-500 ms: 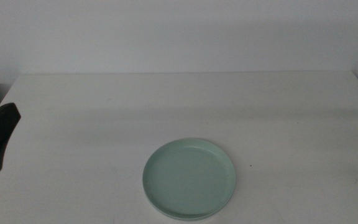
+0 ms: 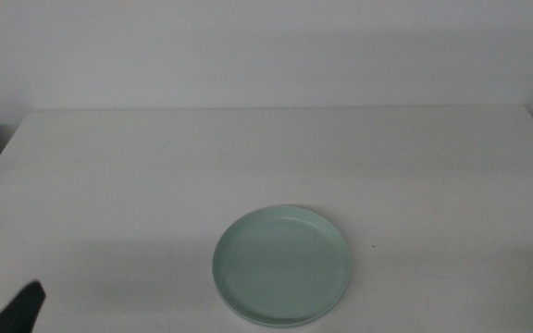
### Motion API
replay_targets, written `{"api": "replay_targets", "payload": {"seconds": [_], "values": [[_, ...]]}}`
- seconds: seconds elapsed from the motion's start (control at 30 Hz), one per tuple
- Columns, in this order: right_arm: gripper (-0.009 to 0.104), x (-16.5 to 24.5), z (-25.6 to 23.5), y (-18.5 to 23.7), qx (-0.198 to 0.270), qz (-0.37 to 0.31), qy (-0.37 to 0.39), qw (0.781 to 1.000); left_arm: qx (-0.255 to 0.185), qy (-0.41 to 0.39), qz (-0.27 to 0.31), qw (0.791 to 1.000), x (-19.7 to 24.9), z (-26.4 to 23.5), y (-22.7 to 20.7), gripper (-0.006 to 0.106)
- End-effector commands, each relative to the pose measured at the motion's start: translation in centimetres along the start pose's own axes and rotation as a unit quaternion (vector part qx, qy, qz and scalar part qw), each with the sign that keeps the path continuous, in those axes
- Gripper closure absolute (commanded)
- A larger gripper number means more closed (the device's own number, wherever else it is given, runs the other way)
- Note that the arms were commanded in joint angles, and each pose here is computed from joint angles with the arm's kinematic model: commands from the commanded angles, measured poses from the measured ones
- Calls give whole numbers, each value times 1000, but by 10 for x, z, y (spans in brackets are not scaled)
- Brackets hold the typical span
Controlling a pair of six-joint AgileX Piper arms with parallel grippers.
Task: Stack the three bowls on top of each other.
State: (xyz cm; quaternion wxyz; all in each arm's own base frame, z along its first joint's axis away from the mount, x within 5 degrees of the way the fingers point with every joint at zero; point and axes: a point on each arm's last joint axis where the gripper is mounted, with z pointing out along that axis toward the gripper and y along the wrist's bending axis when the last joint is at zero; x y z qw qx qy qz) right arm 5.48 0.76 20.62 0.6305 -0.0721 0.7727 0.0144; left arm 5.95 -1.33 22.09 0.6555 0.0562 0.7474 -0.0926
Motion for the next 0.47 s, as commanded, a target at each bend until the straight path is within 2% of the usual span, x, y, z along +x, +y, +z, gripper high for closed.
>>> {"api": "replay_targets", "payload": {"seconds": [0.0, 0.23, 0.43], "values": [[40, -6, -3, -3, 20, -21, -51, 998, -9, -44, 6, 999, -2, -3, 1, -4], [40, 8, -2, -2, 21, -18, -53, 998, -61, -51, 3, 997, 25, -3, 9, -4], [40, 20, 3, -1, 19, -14, -35, 999, -62, -43, 3, 997, 27, -3, 9, -4]]}}
